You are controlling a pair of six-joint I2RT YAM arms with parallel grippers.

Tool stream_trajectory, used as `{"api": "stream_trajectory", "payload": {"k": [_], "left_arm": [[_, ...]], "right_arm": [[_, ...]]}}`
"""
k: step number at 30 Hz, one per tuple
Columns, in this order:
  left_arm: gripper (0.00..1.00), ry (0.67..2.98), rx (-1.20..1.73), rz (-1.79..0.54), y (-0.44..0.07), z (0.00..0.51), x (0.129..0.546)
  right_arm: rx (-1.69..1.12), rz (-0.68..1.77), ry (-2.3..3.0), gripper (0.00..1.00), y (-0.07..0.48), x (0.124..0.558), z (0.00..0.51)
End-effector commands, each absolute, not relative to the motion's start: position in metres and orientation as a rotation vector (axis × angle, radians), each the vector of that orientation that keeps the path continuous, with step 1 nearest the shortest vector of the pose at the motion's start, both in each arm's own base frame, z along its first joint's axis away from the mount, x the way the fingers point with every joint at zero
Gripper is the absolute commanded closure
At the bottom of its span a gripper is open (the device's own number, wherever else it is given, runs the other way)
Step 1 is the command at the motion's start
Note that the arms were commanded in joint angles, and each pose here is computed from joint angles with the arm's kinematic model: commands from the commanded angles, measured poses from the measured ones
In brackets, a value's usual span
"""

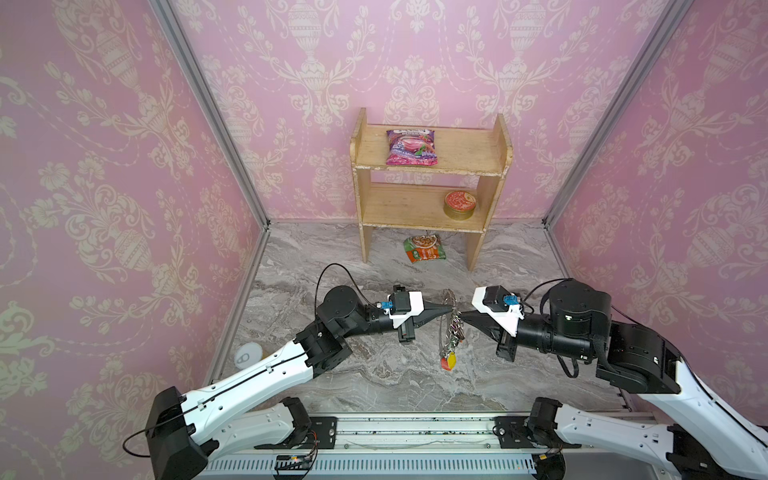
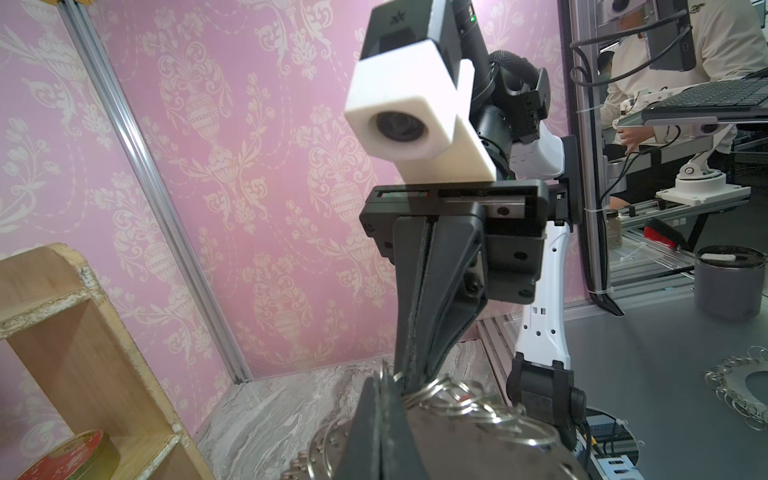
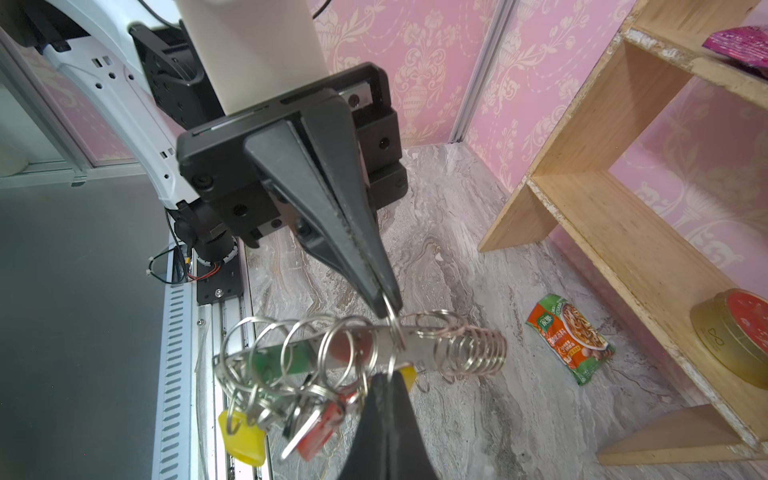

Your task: Put the keys on the keyring

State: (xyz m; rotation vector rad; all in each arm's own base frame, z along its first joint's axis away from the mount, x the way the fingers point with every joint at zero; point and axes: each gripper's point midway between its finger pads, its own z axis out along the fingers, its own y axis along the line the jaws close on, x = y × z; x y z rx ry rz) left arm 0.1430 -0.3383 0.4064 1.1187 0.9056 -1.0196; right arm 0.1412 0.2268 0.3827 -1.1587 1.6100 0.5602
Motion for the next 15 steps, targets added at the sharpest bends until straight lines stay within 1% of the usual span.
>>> {"api": "stream_trajectory", "payload": {"k": [1,10,15], "left_arm": [[1.0,0.721,0.972,-1.023,-0.322,0.46,0.137],[1.0,0.679,0.948,-1.081,-0.325,0.463,0.137],[1.0,0.669,0.949,-1.117,-0.33,0.461,0.138]], "right_arm": [[-1.132,0.601,1.641,1.0,0.229,0.141,0.373],[-1.138,0.656,1.631,1.0,0.244,0.145,0.367],[-1.117,0.684,1.597,1.0,0.25,0.146,0.373]]}}
